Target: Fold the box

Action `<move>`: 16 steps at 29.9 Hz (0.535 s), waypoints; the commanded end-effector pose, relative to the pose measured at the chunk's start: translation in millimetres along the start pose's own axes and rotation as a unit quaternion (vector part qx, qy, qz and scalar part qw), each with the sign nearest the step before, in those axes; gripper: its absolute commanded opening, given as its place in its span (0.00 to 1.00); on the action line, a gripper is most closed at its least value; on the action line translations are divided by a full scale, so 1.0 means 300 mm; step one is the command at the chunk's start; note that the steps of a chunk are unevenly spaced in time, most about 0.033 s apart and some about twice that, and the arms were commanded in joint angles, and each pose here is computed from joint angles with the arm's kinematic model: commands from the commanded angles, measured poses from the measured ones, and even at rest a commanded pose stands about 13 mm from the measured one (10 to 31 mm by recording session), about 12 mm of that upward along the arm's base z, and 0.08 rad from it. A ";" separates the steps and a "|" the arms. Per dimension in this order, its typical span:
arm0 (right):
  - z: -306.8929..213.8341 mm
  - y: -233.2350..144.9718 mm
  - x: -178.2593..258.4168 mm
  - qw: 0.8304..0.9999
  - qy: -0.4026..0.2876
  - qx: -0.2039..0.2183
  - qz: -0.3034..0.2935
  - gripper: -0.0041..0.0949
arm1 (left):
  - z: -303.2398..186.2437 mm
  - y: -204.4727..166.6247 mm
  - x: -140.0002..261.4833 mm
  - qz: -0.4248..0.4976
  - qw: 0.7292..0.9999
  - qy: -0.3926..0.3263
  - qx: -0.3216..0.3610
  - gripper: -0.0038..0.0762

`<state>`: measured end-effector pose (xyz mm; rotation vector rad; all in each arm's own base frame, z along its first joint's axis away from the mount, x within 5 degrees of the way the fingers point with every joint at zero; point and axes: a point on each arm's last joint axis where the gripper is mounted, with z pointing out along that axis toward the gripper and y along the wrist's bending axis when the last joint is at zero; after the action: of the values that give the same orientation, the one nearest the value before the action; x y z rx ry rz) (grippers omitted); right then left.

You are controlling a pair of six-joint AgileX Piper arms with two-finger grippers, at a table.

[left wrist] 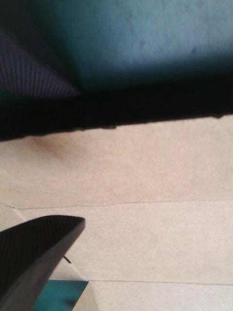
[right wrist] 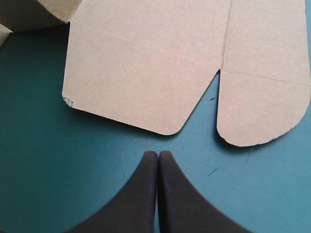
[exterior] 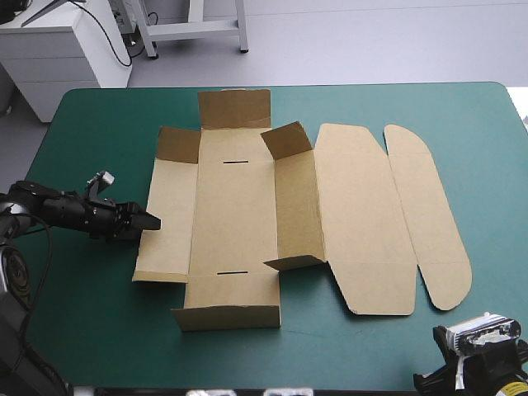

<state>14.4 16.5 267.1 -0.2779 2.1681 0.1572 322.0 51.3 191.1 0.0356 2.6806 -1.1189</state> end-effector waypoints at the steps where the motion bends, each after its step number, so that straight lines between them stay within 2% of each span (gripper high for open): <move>1: -0.015 -0.002 -0.037 0.999 -0.032 0.003 -0.001 0.02 | 0.022 -0.075 0.008 0.006 0.998 0.033 0.045 0.67; 7: -0.014 -0.002 -0.036 1.000 -0.031 0.003 -0.001 0.02 | 0.069 -0.126 0.002 0.009 0.997 0.042 0.063 0.66; 9: -0.014 -0.002 -0.036 1.000 -0.031 0.003 -0.001 0.02 | 0.071 -0.129 0.000 -0.008 0.997 0.041 0.062 0.61; 10: -0.014 -0.002 -0.036 1.000 -0.031 0.003 -0.001 0.02 | 0.071 -0.128 -0.002 -0.009 0.997 0.039 0.062 0.56; 12: -0.014 -0.002 -0.036 1.000 -0.031 0.003 -0.001 0.02 | 0.071 -0.128 -0.002 -0.011 0.997 0.039 0.062 0.40; 15: -0.014 -0.002 -0.036 1.000 -0.031 0.003 -0.001 0.02 | 0.072 -0.128 -0.002 -0.014 0.997 0.038 0.061 0.09; 16: -0.014 -0.002 -0.036 1.000 -0.031 0.003 -0.001 0.02 | 0.072 -0.127 -0.003 -0.013 0.997 0.037 0.059 0.04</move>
<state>14.3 16.4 266.9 -0.2785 2.1703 0.1565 327.1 17.5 181.7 0.0156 2.7341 -1.2035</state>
